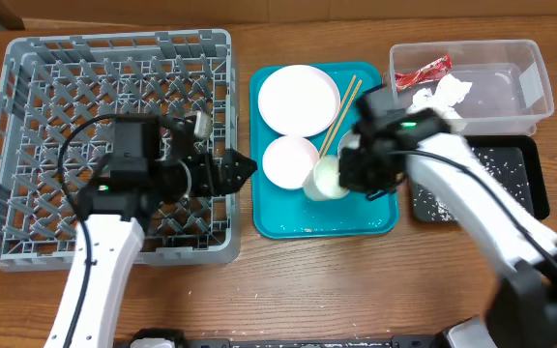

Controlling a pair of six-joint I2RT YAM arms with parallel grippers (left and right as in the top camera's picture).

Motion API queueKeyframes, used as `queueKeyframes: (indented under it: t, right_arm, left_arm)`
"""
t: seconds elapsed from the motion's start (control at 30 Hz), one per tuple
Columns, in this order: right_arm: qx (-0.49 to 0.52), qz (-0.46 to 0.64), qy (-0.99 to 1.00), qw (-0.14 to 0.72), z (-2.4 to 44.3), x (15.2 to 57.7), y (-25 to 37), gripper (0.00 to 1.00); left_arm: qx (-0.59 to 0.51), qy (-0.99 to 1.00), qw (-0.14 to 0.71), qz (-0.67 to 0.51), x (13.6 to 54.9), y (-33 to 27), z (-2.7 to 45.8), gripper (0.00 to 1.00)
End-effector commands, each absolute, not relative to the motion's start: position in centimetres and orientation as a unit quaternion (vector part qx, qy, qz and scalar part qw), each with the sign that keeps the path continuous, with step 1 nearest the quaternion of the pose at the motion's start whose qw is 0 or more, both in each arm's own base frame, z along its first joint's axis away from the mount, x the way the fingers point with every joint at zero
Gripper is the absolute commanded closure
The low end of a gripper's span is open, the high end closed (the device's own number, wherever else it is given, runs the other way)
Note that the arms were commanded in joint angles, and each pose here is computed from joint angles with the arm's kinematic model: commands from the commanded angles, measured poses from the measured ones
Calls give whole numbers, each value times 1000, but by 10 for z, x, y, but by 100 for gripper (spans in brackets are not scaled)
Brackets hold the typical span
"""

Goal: Sort waste into correct bins and load items into the dishwasher
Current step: 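Lift the cup toward the left gripper and hand it over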

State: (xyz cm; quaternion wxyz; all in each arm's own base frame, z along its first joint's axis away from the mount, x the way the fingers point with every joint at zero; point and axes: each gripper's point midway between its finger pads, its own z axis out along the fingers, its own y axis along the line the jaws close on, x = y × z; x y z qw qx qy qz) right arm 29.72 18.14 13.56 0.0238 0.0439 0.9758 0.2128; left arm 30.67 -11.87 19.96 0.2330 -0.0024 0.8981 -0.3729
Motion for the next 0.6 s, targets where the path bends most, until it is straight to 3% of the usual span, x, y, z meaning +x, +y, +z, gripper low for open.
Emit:
queueKeyframes:
  t: [0.0,0.2,0.33,0.57]
  right_arm:
    - [-30,392,916,81,210,299,188,96]
    - [-120,570,801,136,257,308,209,96]
    - [-117,598,781,137,251,313,223,96]
    - [-154,613,762,140,255,303,256,96]
  left_arm:
    - [70,798,249,-544,292,-131,266,0]
    - [134,714,255,-639,279,-133,305,0]
    - [140,696,236,-664,280,-135,305,0]
    - [55,727,175,-662,304,-132,271,0]
